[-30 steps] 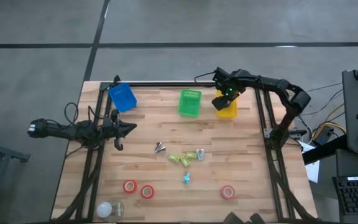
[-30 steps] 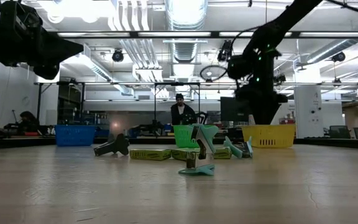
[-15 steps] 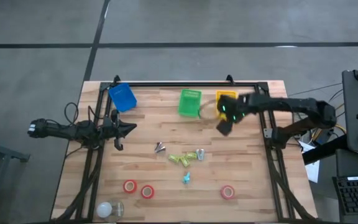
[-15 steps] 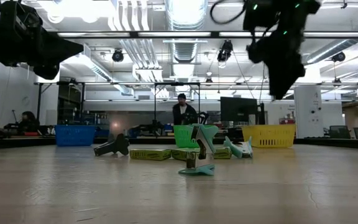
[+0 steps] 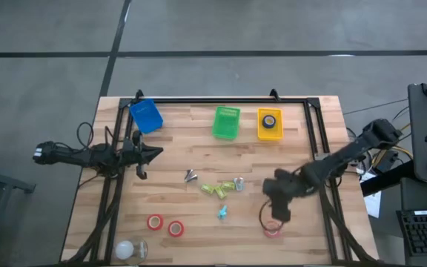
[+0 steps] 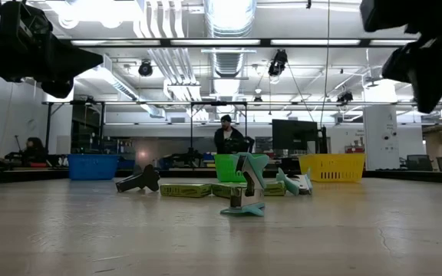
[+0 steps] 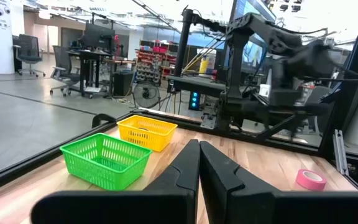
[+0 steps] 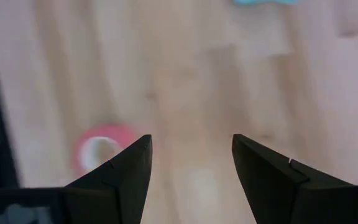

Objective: Pick and place Stapler, Stapler remover, tape
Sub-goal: Put the pink tape into the yellow basket

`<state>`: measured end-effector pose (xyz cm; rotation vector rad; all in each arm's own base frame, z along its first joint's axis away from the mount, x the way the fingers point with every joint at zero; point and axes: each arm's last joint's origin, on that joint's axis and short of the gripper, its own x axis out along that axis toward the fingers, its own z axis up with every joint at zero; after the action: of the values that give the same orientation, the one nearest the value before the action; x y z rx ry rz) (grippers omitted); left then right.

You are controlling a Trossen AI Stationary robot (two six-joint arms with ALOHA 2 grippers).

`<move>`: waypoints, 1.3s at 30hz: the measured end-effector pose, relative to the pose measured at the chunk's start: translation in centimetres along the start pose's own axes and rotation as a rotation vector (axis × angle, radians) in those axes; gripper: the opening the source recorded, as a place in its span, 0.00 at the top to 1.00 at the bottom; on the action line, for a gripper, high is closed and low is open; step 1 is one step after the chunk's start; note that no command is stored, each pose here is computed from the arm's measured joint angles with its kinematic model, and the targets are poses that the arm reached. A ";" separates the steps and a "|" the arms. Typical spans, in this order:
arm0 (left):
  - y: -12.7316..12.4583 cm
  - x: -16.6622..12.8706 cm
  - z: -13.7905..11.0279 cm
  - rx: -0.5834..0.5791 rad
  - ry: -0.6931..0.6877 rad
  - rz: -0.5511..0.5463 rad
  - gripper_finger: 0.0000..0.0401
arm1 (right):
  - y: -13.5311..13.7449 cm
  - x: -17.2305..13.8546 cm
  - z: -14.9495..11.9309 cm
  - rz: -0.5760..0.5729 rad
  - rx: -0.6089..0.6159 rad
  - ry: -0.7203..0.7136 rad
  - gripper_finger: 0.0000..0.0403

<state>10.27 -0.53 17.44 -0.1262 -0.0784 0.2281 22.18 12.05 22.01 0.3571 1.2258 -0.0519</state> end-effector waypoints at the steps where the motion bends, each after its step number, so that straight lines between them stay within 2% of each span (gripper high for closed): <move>1: 0.0 0.0 0.0 0.001 0.003 0.000 0.97 | 0.8 0.4 -0.1 0.023 0.002 -0.012 0.47; 4: 0.0 0.0 -0.1 0.003 0.008 0.001 0.97 | 2.8 1.8 -0.5 0.047 0.005 -0.011 0.47; 15: 0.0 0.0 -0.2 0.008 0.021 0.002 0.97 | 6.5 5.1 -1.4 -0.067 -0.068 0.120 0.47; 23: 0.0 0.0 -0.2 0.009 0.021 0.003 0.97 | 6.3 6.1 -2.6 -0.131 -0.041 0.191 0.47; 30: 0.0 0.0 -0.2 0.010 0.024 0.003 0.97 | 6.5 6.2 -2.7 -0.119 -0.044 0.163 0.47; 39: 0.0 0.0 -0.2 0.010 0.024 0.003 0.97 | 5.9 7.0 -3.8 -0.135 -0.012 0.165 0.56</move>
<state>10.32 -0.53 17.21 -0.1191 -0.0532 0.2295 22.53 19.77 15.80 0.2714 1.4117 -0.1334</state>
